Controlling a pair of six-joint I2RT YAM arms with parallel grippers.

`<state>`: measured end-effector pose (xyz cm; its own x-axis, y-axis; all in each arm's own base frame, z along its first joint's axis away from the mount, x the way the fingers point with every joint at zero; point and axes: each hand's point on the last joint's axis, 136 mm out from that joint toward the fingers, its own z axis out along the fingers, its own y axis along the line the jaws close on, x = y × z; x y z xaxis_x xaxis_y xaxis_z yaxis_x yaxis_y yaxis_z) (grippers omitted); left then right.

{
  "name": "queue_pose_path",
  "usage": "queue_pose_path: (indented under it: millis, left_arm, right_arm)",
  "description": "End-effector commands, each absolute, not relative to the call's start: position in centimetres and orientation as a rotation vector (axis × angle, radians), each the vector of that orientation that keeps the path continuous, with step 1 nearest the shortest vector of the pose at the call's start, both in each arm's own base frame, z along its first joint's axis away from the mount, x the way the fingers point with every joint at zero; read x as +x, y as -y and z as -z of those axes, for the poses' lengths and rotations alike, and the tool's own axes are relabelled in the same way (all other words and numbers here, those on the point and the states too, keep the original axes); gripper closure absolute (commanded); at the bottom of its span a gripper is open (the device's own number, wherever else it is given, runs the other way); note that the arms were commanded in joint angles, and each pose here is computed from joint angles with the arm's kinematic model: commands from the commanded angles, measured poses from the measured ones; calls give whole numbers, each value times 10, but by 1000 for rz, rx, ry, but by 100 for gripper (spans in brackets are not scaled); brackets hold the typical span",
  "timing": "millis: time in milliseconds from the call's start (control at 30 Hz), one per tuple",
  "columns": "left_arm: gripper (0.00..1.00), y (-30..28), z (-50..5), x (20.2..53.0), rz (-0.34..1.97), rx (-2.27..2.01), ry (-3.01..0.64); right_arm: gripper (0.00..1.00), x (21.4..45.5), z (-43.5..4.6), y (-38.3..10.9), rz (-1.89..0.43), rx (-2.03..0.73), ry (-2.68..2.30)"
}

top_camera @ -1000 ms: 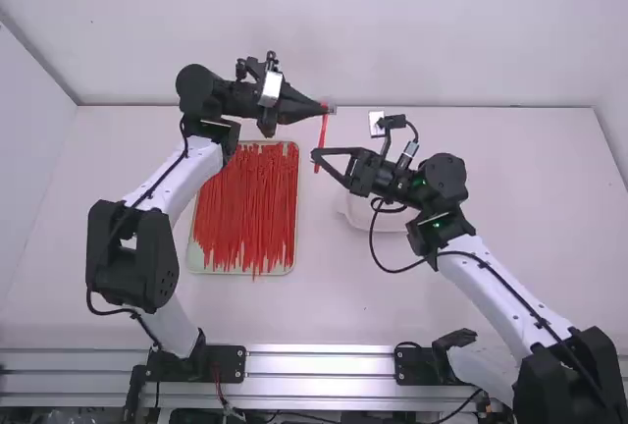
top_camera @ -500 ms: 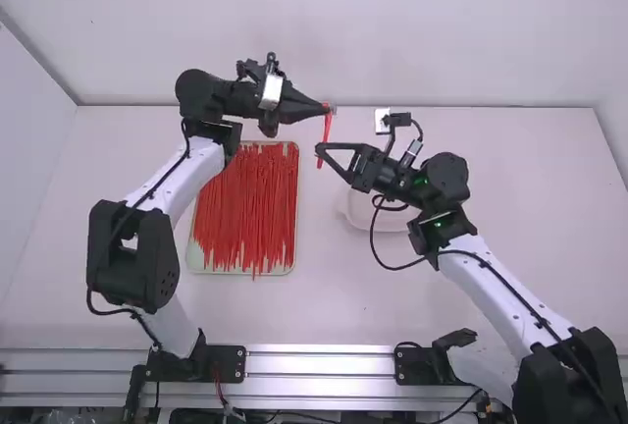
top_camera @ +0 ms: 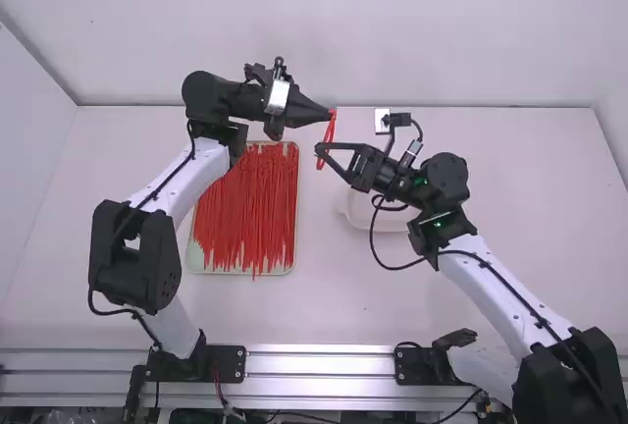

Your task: Fasten the cable tie

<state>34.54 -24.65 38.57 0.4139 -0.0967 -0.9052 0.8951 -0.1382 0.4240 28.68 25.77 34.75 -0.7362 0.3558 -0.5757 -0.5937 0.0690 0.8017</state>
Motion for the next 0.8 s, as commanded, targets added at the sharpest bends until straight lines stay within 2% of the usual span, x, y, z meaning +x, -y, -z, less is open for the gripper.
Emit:
queue_pose_path:
  millis: [0, 467, 767]
  left_arm:
    - [98, 249, -396, 344, 990, 1446, -726]
    - [98, 239, -395, 354, 979, 1420, -764]
    - [98, 241, -390, 345, 993, 1473, -737]
  right_arm:
    - [100, 283, -361, -260, -1761, -273, -1629]
    - [100, 277, -361, -264, -1780, -305, -1637]
    - [100, 281, -361, -260, -1783, -279, -1644]
